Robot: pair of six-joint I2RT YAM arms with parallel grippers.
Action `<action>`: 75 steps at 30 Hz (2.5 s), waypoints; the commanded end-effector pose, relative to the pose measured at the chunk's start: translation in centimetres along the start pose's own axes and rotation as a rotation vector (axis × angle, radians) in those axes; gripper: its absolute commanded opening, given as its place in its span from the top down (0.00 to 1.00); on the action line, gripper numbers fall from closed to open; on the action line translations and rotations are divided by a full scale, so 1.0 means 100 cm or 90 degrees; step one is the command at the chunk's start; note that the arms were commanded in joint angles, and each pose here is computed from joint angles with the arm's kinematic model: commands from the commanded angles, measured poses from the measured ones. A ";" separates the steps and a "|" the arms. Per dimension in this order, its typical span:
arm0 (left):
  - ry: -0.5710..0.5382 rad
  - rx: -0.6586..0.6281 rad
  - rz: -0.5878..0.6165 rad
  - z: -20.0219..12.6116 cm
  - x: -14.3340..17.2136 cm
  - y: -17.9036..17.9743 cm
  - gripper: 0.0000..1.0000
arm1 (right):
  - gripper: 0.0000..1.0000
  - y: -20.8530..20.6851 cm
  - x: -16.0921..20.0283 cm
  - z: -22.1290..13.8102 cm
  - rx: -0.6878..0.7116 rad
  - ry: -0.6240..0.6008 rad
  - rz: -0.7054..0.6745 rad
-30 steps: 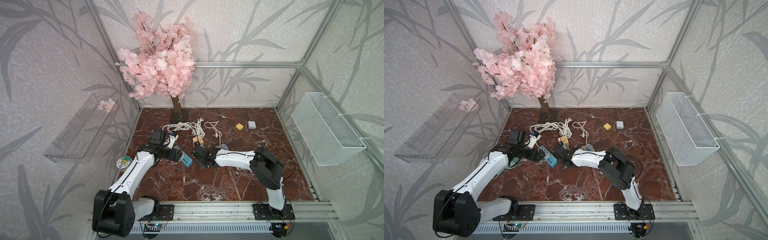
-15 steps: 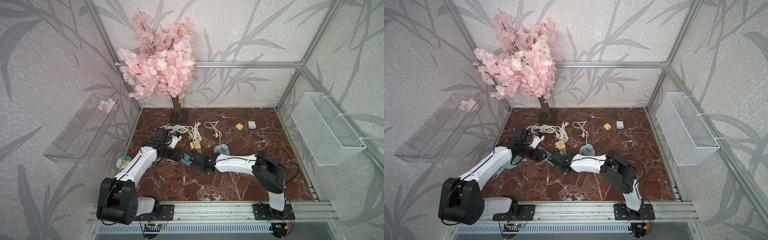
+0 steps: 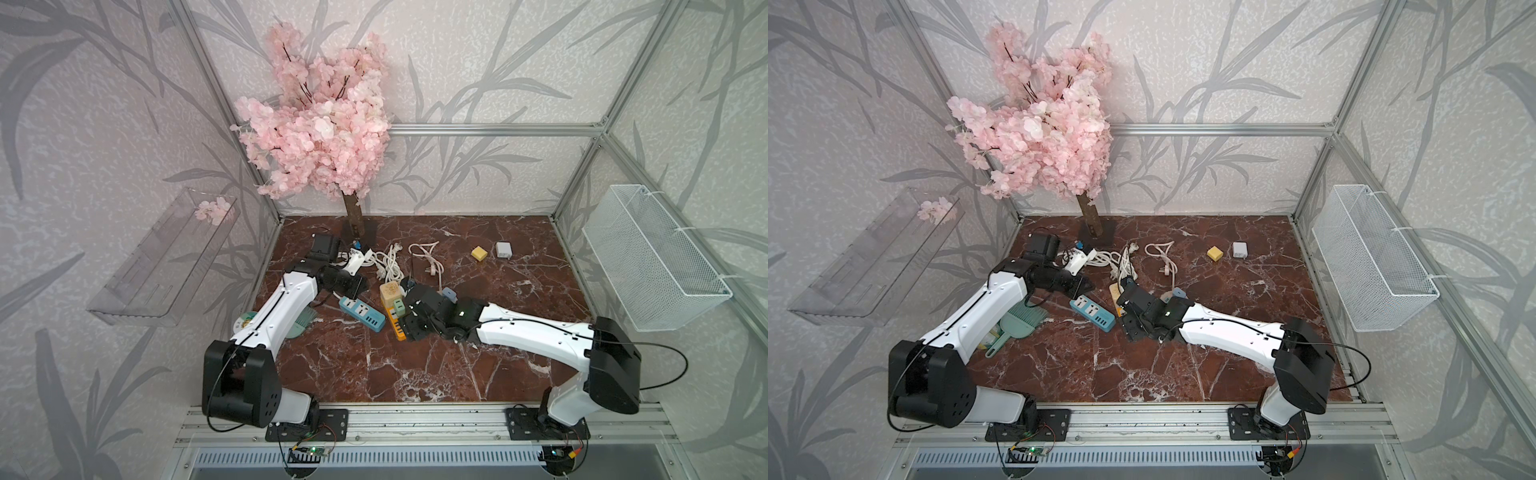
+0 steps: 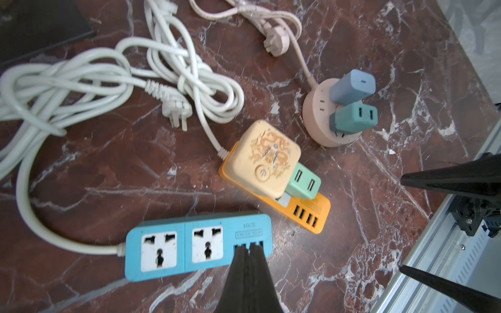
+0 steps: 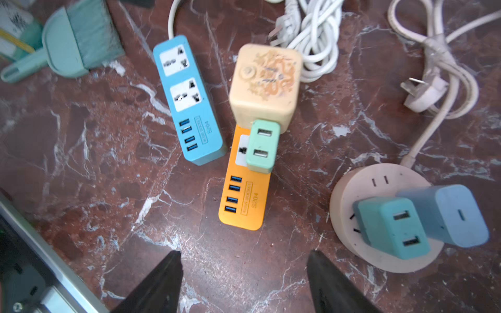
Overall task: Pull the plug off the socket
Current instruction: Move the socket to the center of the board, then remove the plug from the socket.
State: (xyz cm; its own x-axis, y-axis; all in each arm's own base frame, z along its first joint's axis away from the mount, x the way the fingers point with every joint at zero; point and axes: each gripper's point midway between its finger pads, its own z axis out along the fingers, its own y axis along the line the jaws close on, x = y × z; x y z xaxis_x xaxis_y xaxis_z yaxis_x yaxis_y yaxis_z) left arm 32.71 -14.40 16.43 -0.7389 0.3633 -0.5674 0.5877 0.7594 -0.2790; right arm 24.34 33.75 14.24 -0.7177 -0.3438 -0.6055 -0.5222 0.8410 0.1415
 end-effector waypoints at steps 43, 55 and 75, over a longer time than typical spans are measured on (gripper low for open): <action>0.207 0.061 -0.045 0.084 0.045 -0.004 1.00 | 0.41 -0.002 -0.012 0.068 -0.008 0.074 0.031; 0.211 0.064 -0.052 0.086 0.051 -0.004 1.00 | 0.51 -0.005 -0.014 0.087 0.012 0.059 0.035; 0.211 0.070 -0.054 0.087 0.051 -0.005 1.00 | 0.59 -0.005 -0.019 0.092 0.013 0.030 0.038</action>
State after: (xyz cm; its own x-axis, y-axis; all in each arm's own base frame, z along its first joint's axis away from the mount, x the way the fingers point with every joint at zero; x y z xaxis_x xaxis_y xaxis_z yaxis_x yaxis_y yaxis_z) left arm 33.48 -19.29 10.78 -0.8032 0.4395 -0.4021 0.5889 0.6878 -0.4245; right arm 29.80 37.93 8.49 -0.7706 -0.3160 -0.5535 -0.4778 0.8611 0.1736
